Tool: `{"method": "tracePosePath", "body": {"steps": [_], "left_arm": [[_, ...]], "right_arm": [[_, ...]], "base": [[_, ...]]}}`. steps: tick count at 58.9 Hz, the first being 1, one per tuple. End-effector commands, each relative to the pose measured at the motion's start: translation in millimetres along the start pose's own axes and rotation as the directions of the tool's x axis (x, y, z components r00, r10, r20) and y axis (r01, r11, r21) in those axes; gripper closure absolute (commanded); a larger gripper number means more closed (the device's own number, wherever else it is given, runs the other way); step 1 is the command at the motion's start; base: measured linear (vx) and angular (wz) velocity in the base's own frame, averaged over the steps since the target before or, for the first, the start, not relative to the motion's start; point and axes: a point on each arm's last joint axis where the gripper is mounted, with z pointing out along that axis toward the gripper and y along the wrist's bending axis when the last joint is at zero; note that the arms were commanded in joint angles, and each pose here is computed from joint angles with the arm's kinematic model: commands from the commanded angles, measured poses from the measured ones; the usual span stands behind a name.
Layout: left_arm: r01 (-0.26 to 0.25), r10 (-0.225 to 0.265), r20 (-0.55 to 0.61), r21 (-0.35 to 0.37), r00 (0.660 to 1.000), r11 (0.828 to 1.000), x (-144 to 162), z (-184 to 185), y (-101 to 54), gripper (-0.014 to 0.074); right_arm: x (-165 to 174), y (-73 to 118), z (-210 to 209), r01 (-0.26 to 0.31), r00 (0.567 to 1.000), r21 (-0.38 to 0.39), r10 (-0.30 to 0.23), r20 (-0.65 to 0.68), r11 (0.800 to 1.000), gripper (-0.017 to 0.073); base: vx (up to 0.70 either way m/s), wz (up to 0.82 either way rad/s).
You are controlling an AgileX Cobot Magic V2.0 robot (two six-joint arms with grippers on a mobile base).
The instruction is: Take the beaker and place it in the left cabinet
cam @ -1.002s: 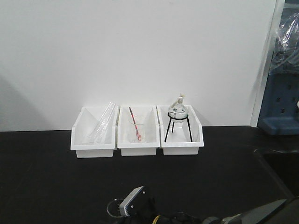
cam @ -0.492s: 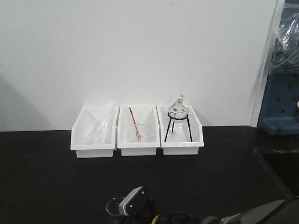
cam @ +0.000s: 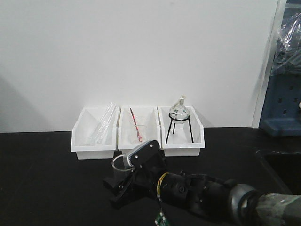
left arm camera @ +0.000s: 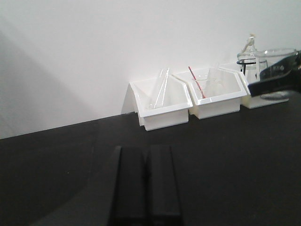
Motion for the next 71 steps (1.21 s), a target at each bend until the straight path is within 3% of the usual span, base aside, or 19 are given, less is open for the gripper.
{"method": "tracePosePath", "body": {"steps": [1,8,21,71], "left_arm": [[0.006,-0.006,0.077,-0.007,0.997,1.000,-3,-1,0.0,0.0592],[0.006,-0.006,0.077,-0.007,0.997,1.000,-3,-1,0.0,0.0592],[0.006,-0.006,0.077,-0.007,0.997,1.000,-3,-1,0.0,0.0592],[0.006,-0.006,0.077,-0.007,0.997,1.000,-3,-1,0.0,0.0592]], "right_arm": [[-61,0.0,-31,-0.008,0.987,0.006,0.007,0.163,1.000,0.0566],[-85,0.9,-51,-0.040,0.977,0.019,0.036,0.210,0.999,0.0565],[-110,-1.9,-78,-0.036,0.977,0.102,0.014,0.212,0.994,0.0564],[-109,-2.7,-80,-0.038,0.980,0.117,0.014,0.198,0.992,0.0562]], "base": [[0.00,0.00],[0.00,0.00],[0.00,0.00],[0.00,0.00]]}}
